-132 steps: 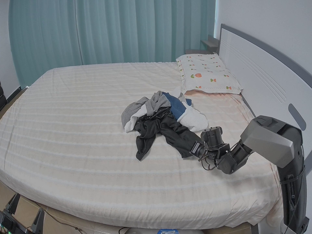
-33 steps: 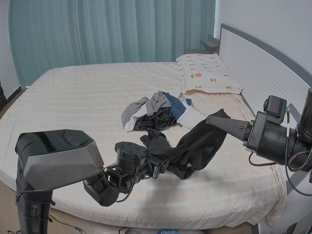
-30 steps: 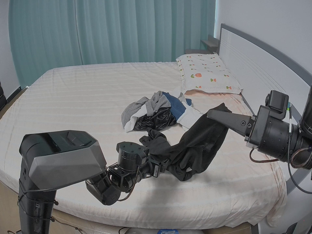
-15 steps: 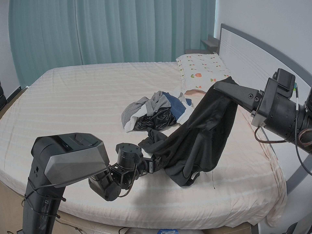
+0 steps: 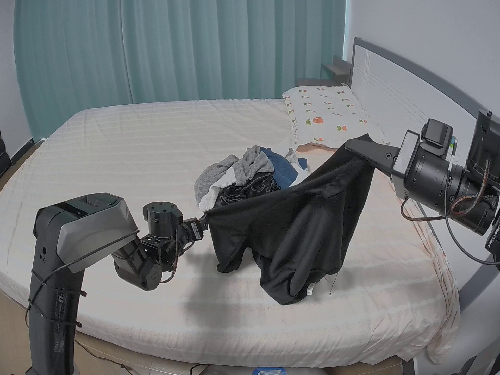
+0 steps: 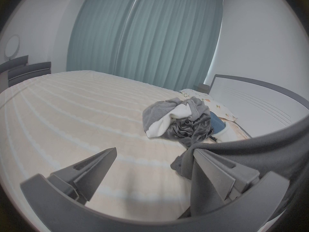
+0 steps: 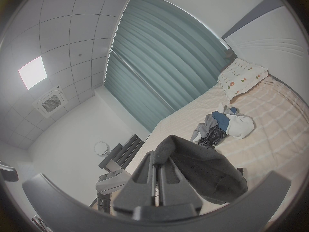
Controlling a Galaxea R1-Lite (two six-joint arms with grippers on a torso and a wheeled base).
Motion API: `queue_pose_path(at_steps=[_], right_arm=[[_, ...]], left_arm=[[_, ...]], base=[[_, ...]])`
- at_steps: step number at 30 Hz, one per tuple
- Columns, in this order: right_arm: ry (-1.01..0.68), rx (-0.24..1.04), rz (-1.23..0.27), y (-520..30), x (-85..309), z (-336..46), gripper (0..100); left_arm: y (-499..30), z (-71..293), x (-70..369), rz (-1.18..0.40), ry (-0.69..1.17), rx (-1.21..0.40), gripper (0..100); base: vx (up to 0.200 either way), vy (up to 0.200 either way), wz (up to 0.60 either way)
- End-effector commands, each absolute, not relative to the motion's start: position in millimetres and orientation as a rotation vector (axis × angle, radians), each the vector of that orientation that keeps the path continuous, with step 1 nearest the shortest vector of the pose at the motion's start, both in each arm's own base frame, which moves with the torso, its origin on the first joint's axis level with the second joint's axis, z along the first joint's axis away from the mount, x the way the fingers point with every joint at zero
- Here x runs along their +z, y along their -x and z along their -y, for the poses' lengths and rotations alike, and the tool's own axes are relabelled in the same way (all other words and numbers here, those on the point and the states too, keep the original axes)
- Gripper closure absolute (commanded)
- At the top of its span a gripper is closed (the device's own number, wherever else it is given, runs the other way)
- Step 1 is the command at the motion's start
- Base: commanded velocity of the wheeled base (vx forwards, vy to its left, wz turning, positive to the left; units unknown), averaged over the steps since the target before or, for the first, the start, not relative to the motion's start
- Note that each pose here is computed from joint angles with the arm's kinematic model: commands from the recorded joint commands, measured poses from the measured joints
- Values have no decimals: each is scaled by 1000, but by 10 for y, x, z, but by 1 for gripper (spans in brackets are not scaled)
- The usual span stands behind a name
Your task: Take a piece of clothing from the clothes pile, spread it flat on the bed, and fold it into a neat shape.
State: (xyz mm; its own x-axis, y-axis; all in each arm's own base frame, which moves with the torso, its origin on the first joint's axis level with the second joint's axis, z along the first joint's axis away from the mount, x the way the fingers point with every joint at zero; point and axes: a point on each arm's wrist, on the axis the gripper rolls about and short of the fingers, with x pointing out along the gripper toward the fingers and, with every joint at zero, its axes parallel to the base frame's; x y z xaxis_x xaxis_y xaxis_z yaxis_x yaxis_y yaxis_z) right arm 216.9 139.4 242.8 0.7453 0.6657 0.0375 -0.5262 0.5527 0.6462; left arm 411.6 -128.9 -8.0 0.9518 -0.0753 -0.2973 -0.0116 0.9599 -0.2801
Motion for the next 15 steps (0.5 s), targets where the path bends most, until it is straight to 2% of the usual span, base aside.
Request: queue_pose_path(at_steps=[1, 3, 5, 15], right_arm=[[-680, 692, -250, -2254, 2342, -1420, 100], [-680, 694, -251, -2252, 2342, -1423, 100], [-679, 691, -253, -2256, 2334, -1421, 100], [-675, 678, -273, -2315, 2269, -1443, 100]], left_arm=[[-3991, 1223, -177, -372, 269, -33, 0], [-3907, 1222, -228, -410, 263, -58, 0], [-3694, 1191, -334, -509, 261, -151, 0], [-3239, 1093, -328, -626, 239, -334, 0]], base=[[0, 0, 0], [0, 0, 0], [0, 0, 0], [0, 0, 0]])
